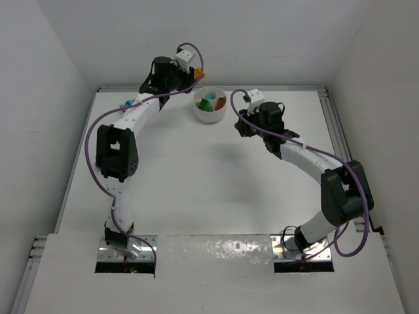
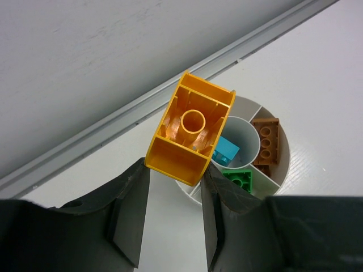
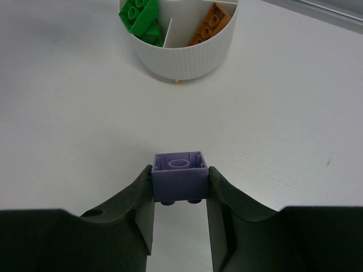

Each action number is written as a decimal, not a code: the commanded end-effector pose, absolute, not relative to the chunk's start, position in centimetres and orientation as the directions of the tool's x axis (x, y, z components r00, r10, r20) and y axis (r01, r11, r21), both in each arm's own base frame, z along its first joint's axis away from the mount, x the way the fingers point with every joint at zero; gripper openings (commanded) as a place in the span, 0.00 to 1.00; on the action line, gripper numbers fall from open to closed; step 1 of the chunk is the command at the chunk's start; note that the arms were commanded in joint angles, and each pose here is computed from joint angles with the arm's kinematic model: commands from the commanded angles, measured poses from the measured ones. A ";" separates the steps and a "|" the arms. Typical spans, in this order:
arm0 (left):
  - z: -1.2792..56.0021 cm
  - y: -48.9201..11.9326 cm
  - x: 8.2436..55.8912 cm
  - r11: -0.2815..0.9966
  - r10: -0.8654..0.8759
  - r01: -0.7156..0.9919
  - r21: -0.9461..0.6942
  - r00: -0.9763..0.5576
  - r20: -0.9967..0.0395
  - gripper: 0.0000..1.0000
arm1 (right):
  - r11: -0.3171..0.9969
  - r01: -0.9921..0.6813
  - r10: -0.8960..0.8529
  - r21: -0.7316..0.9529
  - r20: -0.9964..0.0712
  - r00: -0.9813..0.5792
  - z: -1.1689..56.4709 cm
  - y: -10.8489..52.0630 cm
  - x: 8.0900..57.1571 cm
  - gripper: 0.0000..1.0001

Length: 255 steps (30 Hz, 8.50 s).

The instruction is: Sort the legos into containers by color

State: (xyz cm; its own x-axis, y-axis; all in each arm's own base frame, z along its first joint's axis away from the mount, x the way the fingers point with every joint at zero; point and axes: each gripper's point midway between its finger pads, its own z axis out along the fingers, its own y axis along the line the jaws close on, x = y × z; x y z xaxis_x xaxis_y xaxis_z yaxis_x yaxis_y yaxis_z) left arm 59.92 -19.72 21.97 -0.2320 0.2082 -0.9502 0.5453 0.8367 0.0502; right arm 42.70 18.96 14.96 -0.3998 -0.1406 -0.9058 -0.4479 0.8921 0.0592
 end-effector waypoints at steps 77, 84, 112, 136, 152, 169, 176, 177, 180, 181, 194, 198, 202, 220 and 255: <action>25.3 -18.0 63.6 0.884 0.040 0.465 -0.045 -0.171 -0.984 0.52 | 0.898 -0.383 0.104 0.219 -0.949 -0.299 25.4 19.6 52.5 0.00; 25.9 -13.1 62.4 0.918 0.035 0.390 -0.067 -0.249 -0.968 0.53 | 0.845 -0.421 0.255 0.329 -0.941 -0.223 28.5 23.3 61.2 0.00; 17.3 -3.4 57.5 0.950 0.083 0.300 -0.088 -0.515 -0.853 0.53 | 0.710 -0.079 0.626 0.700 -0.678 -0.385 16.4 26.2 66.0 0.00; 17.6 -3.6 57.5 0.945 0.074 0.311 -0.104 -0.513 -0.855 0.53 | 0.724 -0.057 0.614 0.688 -0.680 -0.401 13.7 26.7 65.8 0.00; 17.7 -3.8 57.6 0.942 0.067 0.314 -0.114 -0.511 -0.857 0.53 | 0.728 -0.094 0.596 0.679 -0.695 -0.403 14.5 27.2 65.6 0.24; 18.3 -4.0 57.9 0.938 0.061 0.325 -0.120 -0.496 -0.866 0.53 | 0.755 -0.141 0.551 0.641 -0.736 -0.393 15.6 27.6 65.3 0.40; 18.2 -3.9 57.8 0.939 0.060 0.323 -0.121 -0.500 -0.864 0.53 | 0.753 -0.147 0.552 0.642 -0.737 -0.389 15.7 27.7 65.3 0.44; 18.2 -4.0 57.8 0.938 0.061 0.324 -0.121 -0.501 -0.864 0.53 | 0.754 -0.147 0.551 0.640 -0.738 -0.390 15.7 27.7 65.3 0.44; 18.3 -4.0 57.9 0.938 0.062 0.325 -0.120 -0.497 -0.866 0.53 | 0.759 -0.156 0.543 0.632 -0.746 -0.385 15.9 27.7 65.3 0.44; 18.3 -3.9 57.8 0.939 0.060 0.323 -0.121 -0.498 -0.865 0.53 | 0.759 -0.155 0.542 0.632 -0.746 -0.386 15.9 27.7 65.3 0.44; 19.2 -3.4 58.2 0.946 0.072 0.310 -0.091 -0.479 -0.875 0.53 | 0.793 -0.256 0.472 0.553 -0.823 -0.317 20.1 28.4 64.9 0.45; 20.2 -1.5 58.9 0.968 0.090 0.249 -0.033 -0.468 -0.879 0.57 | 0.801 -0.291 0.456 0.523 -0.848 -0.269 23.1 28.1 64.3 0.46; 19.9 2.8 59.0 0.992 0.121 0.090 0.087 -0.497 -0.859 0.71 | 0.807 -0.328 0.449 0.492 -0.871 -0.200 26.8 27.4 63.2 0.47; 15.7 15.5 43.2 0.955 0.244 0.137 0.265 -0.867 -0.433 0.63 | 0.798 -0.545 0.108 0.260 -0.950 -0.294 28.7 27.6 53.2 0.64; 4.8 18.1 31.0 0.992 0.104 0.055 0.117 -0.873 -0.477 0.82 | 0.641 -0.727 -0.112 0.245 -0.908 -0.404 24.2 36.4 43.3 0.63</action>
State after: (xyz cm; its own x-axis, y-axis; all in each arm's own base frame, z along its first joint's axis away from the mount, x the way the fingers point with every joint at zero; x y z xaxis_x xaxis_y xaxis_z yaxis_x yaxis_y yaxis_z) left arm 27.95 16.11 3.98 -0.9263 0.0746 -0.3694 0.0740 0.9971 0.0161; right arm 43.95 36.26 20.38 -0.4717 -0.1430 -0.8701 -0.6996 0.6613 0.2706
